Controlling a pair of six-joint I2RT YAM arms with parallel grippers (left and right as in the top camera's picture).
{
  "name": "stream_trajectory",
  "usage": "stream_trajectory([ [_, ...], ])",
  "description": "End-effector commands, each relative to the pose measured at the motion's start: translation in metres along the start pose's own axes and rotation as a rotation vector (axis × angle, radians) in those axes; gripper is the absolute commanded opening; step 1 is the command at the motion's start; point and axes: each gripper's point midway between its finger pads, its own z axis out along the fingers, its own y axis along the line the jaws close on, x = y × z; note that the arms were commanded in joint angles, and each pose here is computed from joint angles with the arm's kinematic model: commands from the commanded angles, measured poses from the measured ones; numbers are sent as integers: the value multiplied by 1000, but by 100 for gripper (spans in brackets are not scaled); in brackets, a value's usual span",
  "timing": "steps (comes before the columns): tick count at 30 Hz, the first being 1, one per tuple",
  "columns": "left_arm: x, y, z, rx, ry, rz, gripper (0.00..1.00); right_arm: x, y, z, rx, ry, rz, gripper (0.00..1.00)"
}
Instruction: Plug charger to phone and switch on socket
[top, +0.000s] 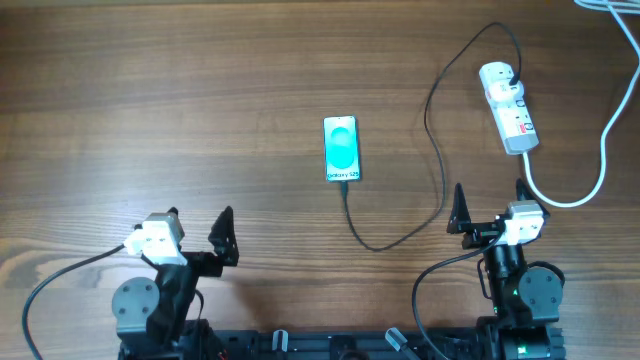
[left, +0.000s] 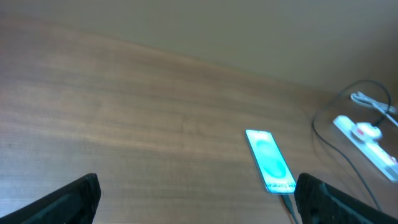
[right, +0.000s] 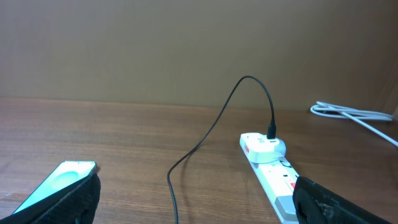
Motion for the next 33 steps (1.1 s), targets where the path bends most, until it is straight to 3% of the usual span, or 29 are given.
stream_trajectory([
  [1,-3,7,9,-13,-66,28,100,-2,0,-1,-4,-12,3,100],
  [9,-9,7,14,-9,-115,191,100,-2,0,-1,-4,-11,4,100],
  [33,-15,21,19,-82,-172,196,100,-2,0,-1,-4,-11,3,100],
])
